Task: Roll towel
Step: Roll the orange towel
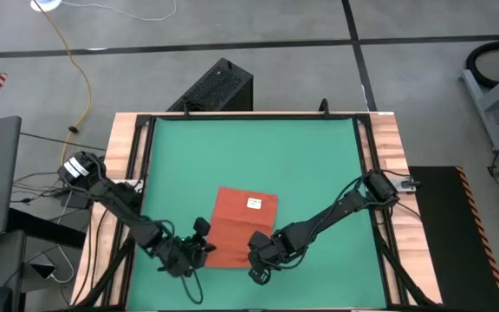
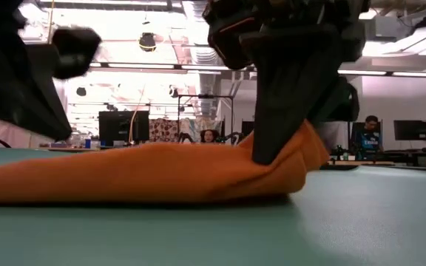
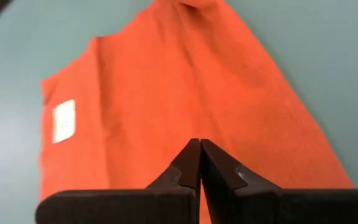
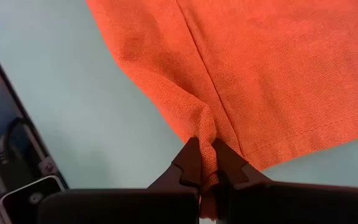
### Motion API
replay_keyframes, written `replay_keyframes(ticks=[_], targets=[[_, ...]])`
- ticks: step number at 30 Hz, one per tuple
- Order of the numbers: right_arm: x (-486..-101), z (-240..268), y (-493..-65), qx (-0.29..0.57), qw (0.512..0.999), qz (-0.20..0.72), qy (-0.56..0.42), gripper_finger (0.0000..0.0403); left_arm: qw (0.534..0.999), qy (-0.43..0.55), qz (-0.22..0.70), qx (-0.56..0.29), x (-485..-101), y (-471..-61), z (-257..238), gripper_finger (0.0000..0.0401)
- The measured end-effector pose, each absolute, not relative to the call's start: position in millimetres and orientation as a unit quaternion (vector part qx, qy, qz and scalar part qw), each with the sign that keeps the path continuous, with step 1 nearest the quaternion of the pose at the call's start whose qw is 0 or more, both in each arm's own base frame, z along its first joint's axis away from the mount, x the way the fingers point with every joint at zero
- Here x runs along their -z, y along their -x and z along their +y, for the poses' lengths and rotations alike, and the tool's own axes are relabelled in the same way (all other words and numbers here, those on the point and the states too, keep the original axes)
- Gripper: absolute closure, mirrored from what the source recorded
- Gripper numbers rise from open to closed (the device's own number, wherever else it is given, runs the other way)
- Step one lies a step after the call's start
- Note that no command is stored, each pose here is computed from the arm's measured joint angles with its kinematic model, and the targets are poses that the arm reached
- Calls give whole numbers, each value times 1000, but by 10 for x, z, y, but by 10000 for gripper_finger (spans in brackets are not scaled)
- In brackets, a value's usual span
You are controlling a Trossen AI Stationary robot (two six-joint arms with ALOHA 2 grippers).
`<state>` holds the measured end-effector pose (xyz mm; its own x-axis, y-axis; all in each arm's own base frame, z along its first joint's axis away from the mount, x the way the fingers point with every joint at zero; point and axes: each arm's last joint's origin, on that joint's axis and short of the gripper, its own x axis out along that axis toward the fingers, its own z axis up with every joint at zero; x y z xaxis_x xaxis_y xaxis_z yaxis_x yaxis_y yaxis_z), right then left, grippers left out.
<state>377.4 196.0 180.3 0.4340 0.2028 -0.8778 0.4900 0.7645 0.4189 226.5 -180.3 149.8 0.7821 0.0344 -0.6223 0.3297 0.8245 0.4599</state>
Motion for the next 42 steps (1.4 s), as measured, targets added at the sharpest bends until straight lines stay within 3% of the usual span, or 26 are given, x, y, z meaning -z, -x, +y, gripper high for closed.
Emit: replay_keyframes(ticks=[8,21,33,42], targets=[[-1896,1953,-3740,100,770,522,-354,379,906,-238,337,98,-1259,-2307,-1538,401],[-1894,1749,-3811,109,702,557,-430,379,910,-198,331,152,-1232,-2278,-1565,401],[-1897,1812,-3780,112,681,566,-452,379,914,-179,327,157,-1133,-2328,-1600,401],[-1894,1954,-3710,111,699,561,-431,379,915,-306,237,117,-1373,-2416,-1536,401]])
